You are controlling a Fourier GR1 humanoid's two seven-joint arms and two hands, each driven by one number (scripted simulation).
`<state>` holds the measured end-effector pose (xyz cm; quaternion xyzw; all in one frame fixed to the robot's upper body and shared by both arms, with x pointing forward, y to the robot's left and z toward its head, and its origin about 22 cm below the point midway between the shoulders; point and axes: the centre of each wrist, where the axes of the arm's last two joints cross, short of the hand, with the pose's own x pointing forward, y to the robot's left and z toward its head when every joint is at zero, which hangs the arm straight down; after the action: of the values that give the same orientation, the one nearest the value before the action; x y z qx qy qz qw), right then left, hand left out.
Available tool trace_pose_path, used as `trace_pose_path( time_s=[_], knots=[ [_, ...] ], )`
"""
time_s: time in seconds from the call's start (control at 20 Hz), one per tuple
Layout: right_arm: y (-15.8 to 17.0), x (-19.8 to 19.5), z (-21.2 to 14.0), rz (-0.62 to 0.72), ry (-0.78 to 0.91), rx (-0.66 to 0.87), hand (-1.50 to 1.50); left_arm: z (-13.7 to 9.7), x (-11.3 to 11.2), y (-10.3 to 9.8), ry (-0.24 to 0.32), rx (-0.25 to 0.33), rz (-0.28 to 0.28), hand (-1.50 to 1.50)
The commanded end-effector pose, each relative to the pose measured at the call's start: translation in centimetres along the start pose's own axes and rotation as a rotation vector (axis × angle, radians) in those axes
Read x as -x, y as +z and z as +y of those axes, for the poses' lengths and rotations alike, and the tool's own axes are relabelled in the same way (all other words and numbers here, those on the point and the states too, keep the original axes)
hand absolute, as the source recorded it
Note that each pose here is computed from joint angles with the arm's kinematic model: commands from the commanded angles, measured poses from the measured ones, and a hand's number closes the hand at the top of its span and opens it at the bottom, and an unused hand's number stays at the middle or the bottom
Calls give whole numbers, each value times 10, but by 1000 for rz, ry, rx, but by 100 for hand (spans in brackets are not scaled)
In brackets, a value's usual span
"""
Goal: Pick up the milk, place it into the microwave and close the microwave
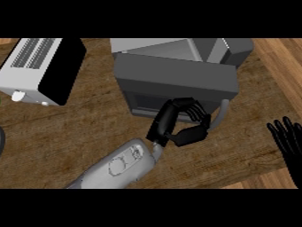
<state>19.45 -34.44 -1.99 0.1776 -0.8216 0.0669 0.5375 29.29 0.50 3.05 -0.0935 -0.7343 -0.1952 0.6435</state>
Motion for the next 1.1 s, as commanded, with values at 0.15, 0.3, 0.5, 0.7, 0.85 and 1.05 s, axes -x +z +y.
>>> trace_pose_path(
  time_s=[0.15, 0.3, 0.5, 0.7, 0.85, 1.05],
  knots=[
    [-17, -13, 7, -50, -83, -110, -150, 17, -15, -29, 69, -126, -52, 150],
    [-13, -20, 7, -36, -95, -126, -150, 26, -20, -41, 93, -165, -57, 150],
    [-19, -29, 6, -58, -100, -126, -150, 36, -22, -54, 102, -198, -62, 150],
    [-21, -38, 6, -58, -104, -141, -150, 40, -22, -58, 115, -230, -64, 150],
    [-25, -45, 4, -66, -109, -157, -150, 40, -15, -56, 113, -230, -70, 150],
    [-26, -48, 6, -72, -134, -160, -150, 40, -17, -57, 124, -245, -97, 150]
  ],
)
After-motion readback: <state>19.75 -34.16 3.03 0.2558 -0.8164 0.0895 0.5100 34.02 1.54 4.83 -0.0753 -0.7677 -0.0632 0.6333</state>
